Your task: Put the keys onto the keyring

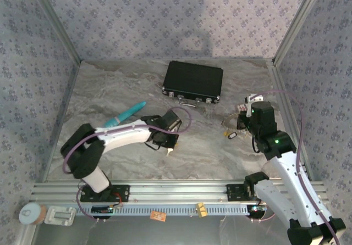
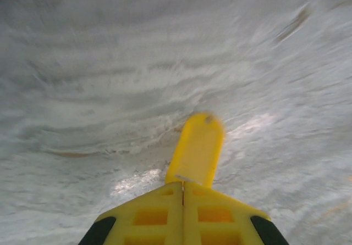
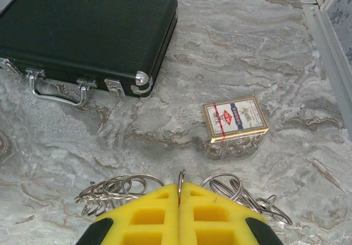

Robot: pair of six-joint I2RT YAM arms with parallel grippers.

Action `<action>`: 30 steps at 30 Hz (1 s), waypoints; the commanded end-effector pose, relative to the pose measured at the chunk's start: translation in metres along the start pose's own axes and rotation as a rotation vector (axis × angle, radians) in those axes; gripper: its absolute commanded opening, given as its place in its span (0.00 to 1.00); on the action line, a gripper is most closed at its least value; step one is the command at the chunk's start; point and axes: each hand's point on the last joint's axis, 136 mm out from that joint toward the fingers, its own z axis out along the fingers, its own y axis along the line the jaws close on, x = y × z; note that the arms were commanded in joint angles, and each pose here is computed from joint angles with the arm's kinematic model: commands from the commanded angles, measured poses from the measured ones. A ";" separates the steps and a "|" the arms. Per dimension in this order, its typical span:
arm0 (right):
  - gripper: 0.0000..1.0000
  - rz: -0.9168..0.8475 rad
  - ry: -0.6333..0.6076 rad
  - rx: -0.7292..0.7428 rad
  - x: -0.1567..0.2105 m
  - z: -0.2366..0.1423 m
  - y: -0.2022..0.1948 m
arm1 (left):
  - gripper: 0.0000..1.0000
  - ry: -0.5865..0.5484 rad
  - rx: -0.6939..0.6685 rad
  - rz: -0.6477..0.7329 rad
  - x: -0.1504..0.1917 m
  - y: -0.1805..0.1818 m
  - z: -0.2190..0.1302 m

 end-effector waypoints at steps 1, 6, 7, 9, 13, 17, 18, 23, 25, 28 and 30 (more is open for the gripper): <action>0.00 -0.029 -0.051 -0.076 -0.009 -0.003 0.014 | 0.00 -0.237 -0.008 0.121 -0.034 -0.001 -0.053; 0.00 -0.112 -0.052 -0.313 -0.003 -0.003 0.063 | 0.00 -0.500 0.035 0.387 -0.047 -0.005 -0.102; 0.00 -0.134 -0.052 -0.361 -0.001 -0.005 0.074 | 0.00 -0.534 0.033 0.434 -0.048 -0.005 -0.107; 0.00 -0.219 -0.060 -0.514 0.009 -0.013 0.106 | 0.00 -0.599 0.050 0.519 -0.047 -0.009 -0.119; 0.00 -0.422 -0.084 -0.721 0.033 -0.034 0.158 | 0.00 -0.717 0.106 0.655 -0.043 -0.020 -0.139; 0.00 -0.622 -0.118 -0.906 0.060 -0.057 0.199 | 0.00 -0.797 0.203 0.765 -0.035 -0.029 -0.156; 0.00 -0.657 -0.124 -0.941 0.065 -0.060 0.207 | 0.00 -0.817 0.238 0.799 -0.032 -0.033 -0.160; 0.00 -0.759 -0.149 -1.051 0.075 -0.065 0.233 | 0.00 -0.904 0.354 0.987 -0.012 -0.045 -0.172; 0.00 -0.787 -0.156 -1.081 0.075 -0.064 0.241 | 0.00 -0.937 0.398 1.048 -0.005 -0.048 -0.174; 0.00 -0.824 -0.155 -1.120 0.077 -0.062 0.250 | 0.00 -0.976 0.438 1.122 0.001 -0.053 -0.180; 0.00 -0.843 -0.160 -1.143 0.076 -0.061 0.255 | 0.00 -0.983 0.445 1.158 0.001 -0.055 -0.180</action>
